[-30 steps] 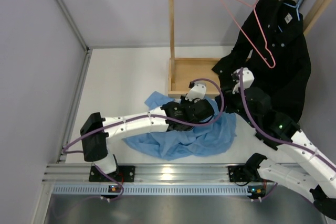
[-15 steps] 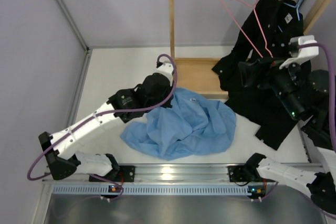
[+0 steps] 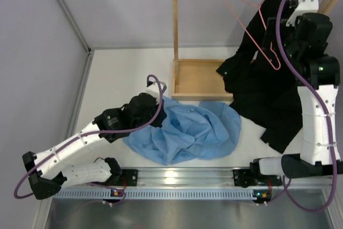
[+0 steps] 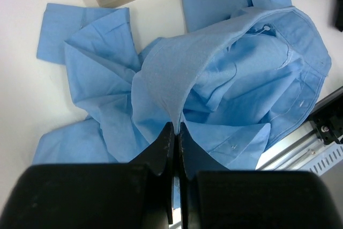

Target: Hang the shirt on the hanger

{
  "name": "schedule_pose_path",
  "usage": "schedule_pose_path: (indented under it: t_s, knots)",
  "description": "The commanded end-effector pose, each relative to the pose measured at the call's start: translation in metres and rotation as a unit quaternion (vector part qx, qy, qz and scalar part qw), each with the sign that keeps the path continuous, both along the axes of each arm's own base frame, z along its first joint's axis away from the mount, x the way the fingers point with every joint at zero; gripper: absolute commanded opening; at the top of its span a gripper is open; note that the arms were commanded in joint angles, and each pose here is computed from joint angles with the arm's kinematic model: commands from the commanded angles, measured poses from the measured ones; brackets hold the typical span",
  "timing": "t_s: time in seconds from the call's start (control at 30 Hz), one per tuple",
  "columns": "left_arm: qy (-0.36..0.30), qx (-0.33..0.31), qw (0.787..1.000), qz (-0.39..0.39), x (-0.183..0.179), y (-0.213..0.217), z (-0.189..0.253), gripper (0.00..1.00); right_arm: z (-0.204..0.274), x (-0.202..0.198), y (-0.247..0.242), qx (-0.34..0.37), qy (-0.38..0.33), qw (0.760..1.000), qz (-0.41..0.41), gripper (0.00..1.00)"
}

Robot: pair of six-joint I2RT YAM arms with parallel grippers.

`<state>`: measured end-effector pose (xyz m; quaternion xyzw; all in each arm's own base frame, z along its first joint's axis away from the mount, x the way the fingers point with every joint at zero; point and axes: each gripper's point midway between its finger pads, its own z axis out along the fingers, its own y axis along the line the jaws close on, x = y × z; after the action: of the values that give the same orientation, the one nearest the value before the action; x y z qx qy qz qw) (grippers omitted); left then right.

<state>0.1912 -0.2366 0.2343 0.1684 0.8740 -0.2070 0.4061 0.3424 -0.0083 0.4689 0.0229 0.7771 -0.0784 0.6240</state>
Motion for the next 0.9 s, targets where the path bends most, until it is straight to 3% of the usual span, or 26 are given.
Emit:
schedule_pose_path:
  t_s: [0.0, 0.2, 0.47, 0.63, 0.77, 0.8, 0.87]
  knots:
    - [-0.022, -0.041, 0.999, -0.002, -0.001, -0.002, 0.017, 0.00, -0.020, 0.008, 0.013, 0.016, 0.040, 0.996, 0.079, 0.91]
    - [-0.005, -0.040, 0.999, -0.017, -0.008, -0.005, 0.006, 0.00, -0.053, 0.038, 0.019, 0.087, 0.082, 0.982, 0.147, 0.71]
    - [0.003, -0.033, 0.999, -0.017, -0.008, -0.006, -0.003, 0.00, -0.061, 0.043, 0.022, 0.094, 0.081, 0.981, 0.152, 0.54]
    - [0.003, -0.033, 0.999, -0.021, -0.009, -0.007, -0.003, 0.00, -0.067, 0.046, 0.024, 0.098, 0.090, 0.978, 0.158, 0.34]
    - [0.001, -0.033, 0.999, -0.019, -0.008, -0.006, -0.003, 0.00, -0.063, 0.043, 0.028, 0.112, 0.085, 0.977, 0.160, 0.26]
    - [0.001, -0.032, 0.999, -0.019, -0.008, -0.006, -0.004, 0.00, -0.063, 0.041, 0.029, 0.114, 0.084, 0.977, 0.160, 0.18]
    - [0.003, -0.031, 0.999, -0.018, -0.008, -0.007, -0.004, 0.00, -0.062, 0.040, 0.031, 0.113, 0.081, 0.977, 0.162, 0.17]
